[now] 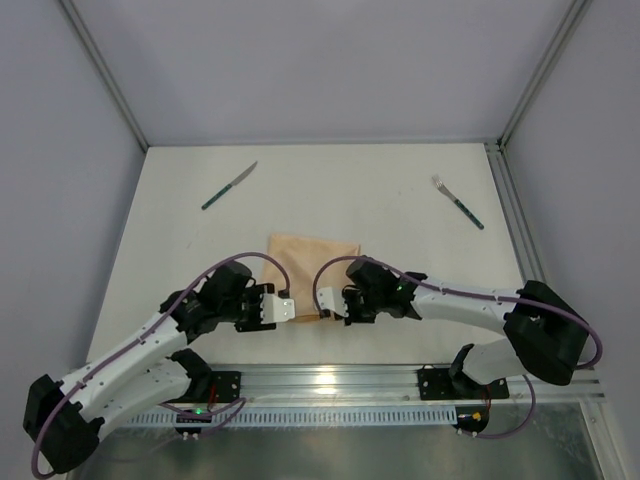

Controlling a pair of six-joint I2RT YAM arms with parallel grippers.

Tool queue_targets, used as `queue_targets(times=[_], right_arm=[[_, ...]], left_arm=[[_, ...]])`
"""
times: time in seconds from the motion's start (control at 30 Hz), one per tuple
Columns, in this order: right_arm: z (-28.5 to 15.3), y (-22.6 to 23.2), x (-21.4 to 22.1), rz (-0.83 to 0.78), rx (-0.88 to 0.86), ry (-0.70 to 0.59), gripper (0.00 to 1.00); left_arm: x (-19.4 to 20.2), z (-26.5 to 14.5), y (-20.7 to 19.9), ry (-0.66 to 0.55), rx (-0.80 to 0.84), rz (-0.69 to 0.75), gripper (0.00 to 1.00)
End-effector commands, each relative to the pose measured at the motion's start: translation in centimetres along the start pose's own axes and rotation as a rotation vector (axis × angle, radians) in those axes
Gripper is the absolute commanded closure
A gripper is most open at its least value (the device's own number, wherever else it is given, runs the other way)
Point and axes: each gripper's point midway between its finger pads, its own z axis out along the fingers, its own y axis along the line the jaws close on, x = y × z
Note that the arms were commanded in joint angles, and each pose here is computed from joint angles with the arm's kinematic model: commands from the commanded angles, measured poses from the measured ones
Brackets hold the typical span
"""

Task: Fold the napkin into a case and place the utensils inside
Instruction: Pick up the lower triangle-folded napkin from the center of the board.

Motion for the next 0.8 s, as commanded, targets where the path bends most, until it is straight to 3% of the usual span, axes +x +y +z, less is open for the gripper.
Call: queue_targets(times=[0.0,0.27,0.3,0.33,0.77], right_arm=[[-1.8,-1.5,-3.2,0.111,-0.038,-0.136,0.96],[-2.0,-2.5,-4.5,0.279,-0.102,-0.225,0.96],[-2.1,-2.5,-4.4,0.286,-0.104,-0.224,0.96],[-2.2,-2.7,-4.2,0.296,-0.104,-0.221,0.96],[-2.7,-3.8,-4.0,0.405,-0.111,-0.257,0.96]], left_arm=[[-1.5,-0.4,0.2,-0.082,-0.017,0.006,0.47],[-3.7,3.7,2.7,-0.154,-0.085,0.094,0.24],[-4.0,4.1,2.6,-0.162,-0.081,0.098,0.07],[-4.4,4.5,2.7,-0.171,-0.090,0.096,0.01],[-2.1,8.2,-1.5,-0.059,-0.051,0.254,0.02]])
